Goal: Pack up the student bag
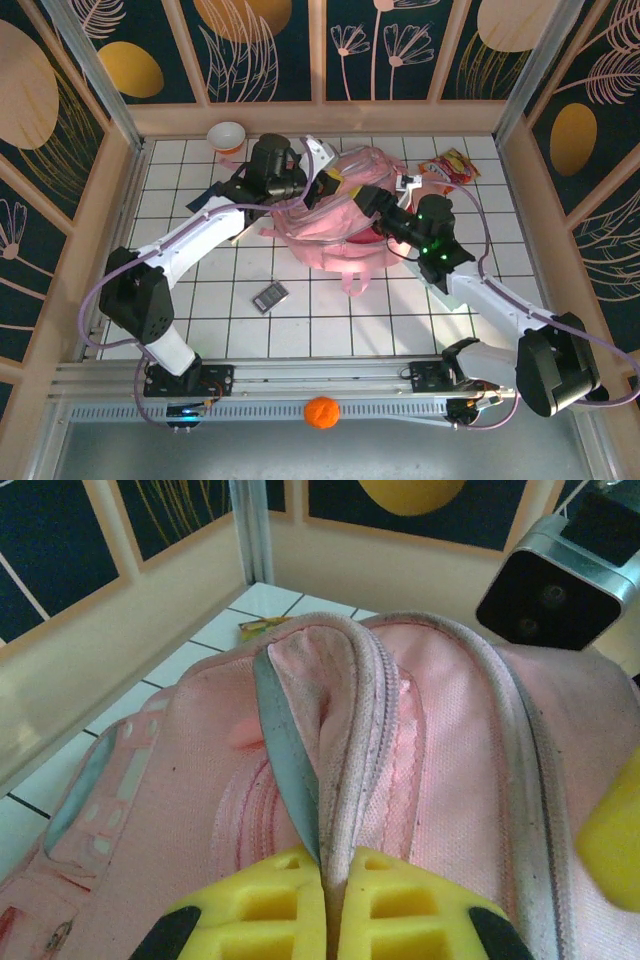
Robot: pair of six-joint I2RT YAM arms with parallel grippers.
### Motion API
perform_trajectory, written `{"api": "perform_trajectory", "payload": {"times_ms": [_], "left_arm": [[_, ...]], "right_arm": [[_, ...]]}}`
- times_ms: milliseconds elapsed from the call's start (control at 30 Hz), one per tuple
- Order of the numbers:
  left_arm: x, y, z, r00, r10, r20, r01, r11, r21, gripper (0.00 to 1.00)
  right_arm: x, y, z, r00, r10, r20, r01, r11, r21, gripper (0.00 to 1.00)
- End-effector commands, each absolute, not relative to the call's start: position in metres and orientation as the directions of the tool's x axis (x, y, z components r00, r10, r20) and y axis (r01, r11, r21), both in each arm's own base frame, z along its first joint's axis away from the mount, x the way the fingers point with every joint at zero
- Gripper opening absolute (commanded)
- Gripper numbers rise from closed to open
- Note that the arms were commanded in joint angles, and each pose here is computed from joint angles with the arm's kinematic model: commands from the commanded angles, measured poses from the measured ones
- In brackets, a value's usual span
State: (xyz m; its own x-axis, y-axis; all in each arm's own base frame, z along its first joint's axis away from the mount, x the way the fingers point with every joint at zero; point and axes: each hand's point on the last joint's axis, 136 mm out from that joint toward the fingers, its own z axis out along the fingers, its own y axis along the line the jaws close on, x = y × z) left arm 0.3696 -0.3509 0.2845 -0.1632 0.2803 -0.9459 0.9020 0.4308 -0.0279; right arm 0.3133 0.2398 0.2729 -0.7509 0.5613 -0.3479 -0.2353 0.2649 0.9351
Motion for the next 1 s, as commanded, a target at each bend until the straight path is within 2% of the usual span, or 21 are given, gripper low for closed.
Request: {"api": "perform_trajectory", "payload": {"times_ms": [0, 67, 100, 167, 200, 267, 400, 533, 667, 800, 967], "left_arm": [[0.361, -0.350, 0.372, 0.028, 0.089, -0.996, 0.905, 0.420, 0.063, 0.04], [0.367, -0.345, 0.375, -0.002, 0.076, -0.997, 0.884, 0.466, 0.034, 0.18], [0.370, -0.340, 0.376, -0.026, 0.067, -0.997, 0.868, 0.497, 0.011, 0.27], [0.376, -0.330, 0.380, -0.084, 0.042, -0.996, 0.824, 0.565, -0.046, 0.38], [0.379, -0.321, 0.383, -0.126, 0.021, -0.992, 0.786, 0.612, -0.087, 0.41], [0.381, -0.305, 0.384, -0.198, -0.008, -0.980, 0.714, 0.684, -0.150, 0.42], [0.365, -0.271, 0.373, -0.324, -0.038, -0.945, 0.593, 0.771, -0.234, 0.46], [0.331, -0.257, 0.347, -0.441, -0.071, -0.895, 0.541, 0.774, -0.328, 0.45], [0.295, -0.267, 0.318, -0.523, -0.045, -0.851, 0.505, 0.788, -0.352, 0.46], [0.280, -0.275, 0.296, -0.596, -0.087, -0.798, 0.430, 0.805, -0.408, 0.44], [0.267, -0.293, 0.263, -0.656, -0.072, -0.751, 0.358, 0.846, -0.394, 0.44]], "right_arm": [[0.320, 0.240, 0.304, -0.702, 0.607, -0.372, -0.293, 0.230, 0.928, 0.42], [0.322, 0.240, 0.309, -0.687, 0.619, -0.379, -0.299, 0.235, 0.925, 0.28], [0.323, 0.241, 0.310, -0.682, 0.626, -0.378, -0.297, 0.236, 0.925, 0.23], [0.326, 0.241, 0.312, -0.668, 0.649, -0.365, -0.280, 0.235, 0.931, 0.13], [0.327, 0.241, 0.314, -0.660, 0.660, -0.359, -0.273, 0.233, 0.933, 0.08], [0.329, 0.241, 0.319, -0.640, 0.682, -0.355, -0.266, 0.236, 0.935, 0.01], [0.332, 0.241, 0.327, -0.596, 0.723, -0.350, -0.237, 0.258, 0.937, 0.00], [0.332, 0.248, 0.331, -0.581, 0.734, -0.352, -0.238, 0.261, 0.936, 0.00], [0.333, 0.256, 0.331, -0.577, 0.739, -0.348, -0.239, 0.255, 0.937, 0.00], [0.336, 0.262, 0.331, -0.585, 0.728, -0.357, -0.229, 0.274, 0.934, 0.00], [0.335, 0.266, 0.329, -0.592, 0.726, -0.350, -0.229, 0.265, 0.937, 0.00]]}}
